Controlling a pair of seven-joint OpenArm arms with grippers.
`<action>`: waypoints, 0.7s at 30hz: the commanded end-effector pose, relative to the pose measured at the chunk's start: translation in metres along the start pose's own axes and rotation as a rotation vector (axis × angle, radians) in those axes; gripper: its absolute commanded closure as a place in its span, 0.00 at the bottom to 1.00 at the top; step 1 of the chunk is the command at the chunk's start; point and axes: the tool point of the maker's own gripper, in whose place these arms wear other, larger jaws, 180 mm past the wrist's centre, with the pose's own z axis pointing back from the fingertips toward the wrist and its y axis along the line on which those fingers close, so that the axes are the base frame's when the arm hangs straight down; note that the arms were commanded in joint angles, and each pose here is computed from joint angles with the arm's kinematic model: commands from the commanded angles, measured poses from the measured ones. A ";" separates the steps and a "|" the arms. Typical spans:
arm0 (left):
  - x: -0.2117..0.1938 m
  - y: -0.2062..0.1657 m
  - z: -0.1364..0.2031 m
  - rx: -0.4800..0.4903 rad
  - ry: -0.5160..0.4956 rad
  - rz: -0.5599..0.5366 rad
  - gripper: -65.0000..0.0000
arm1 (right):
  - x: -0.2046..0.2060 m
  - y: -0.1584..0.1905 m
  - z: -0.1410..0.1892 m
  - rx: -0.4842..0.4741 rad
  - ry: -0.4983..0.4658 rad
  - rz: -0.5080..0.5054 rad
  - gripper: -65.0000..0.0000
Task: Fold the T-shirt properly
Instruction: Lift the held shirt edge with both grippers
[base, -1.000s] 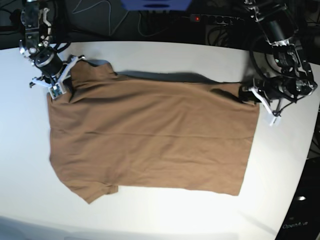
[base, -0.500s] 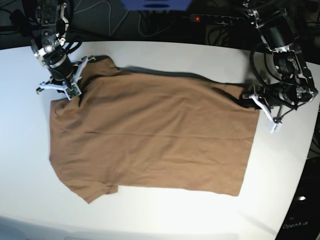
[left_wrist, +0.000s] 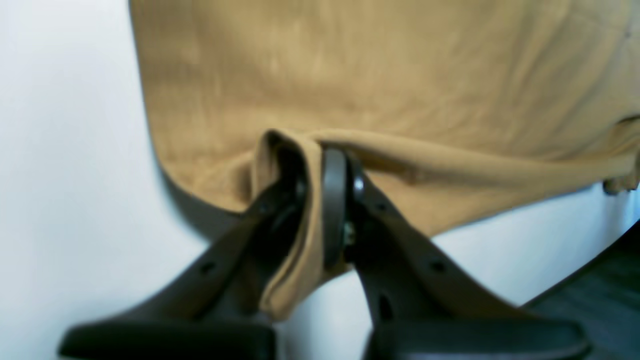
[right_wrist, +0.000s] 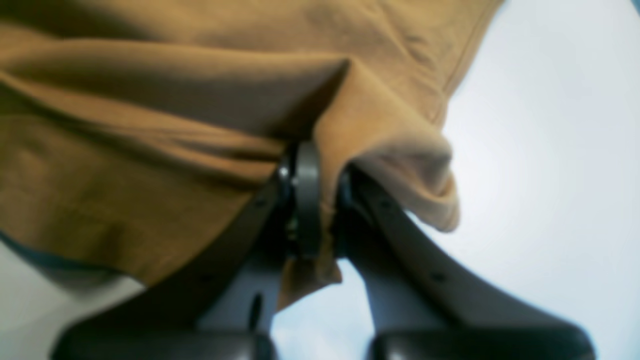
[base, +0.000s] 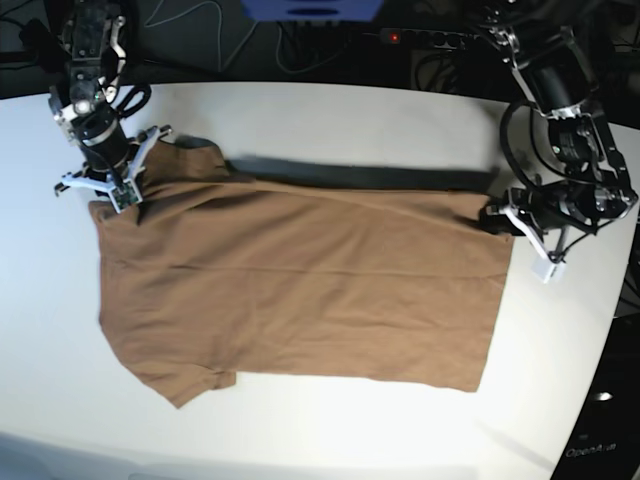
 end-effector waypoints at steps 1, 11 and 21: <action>0.018 0.000 0.007 0.006 -0.047 -0.021 0.96 | 0.014 -0.013 0.001 -0.032 -0.046 0.012 1.00; 0.032 -0.008 0.004 -0.007 -0.075 -0.031 0.96 | 0.034 -0.023 -0.004 -0.054 -0.090 0.015 1.00; 0.047 -0.018 0.002 -0.031 -0.111 -0.037 0.96 | 0.060 -0.029 -0.013 -0.041 -0.147 0.023 1.00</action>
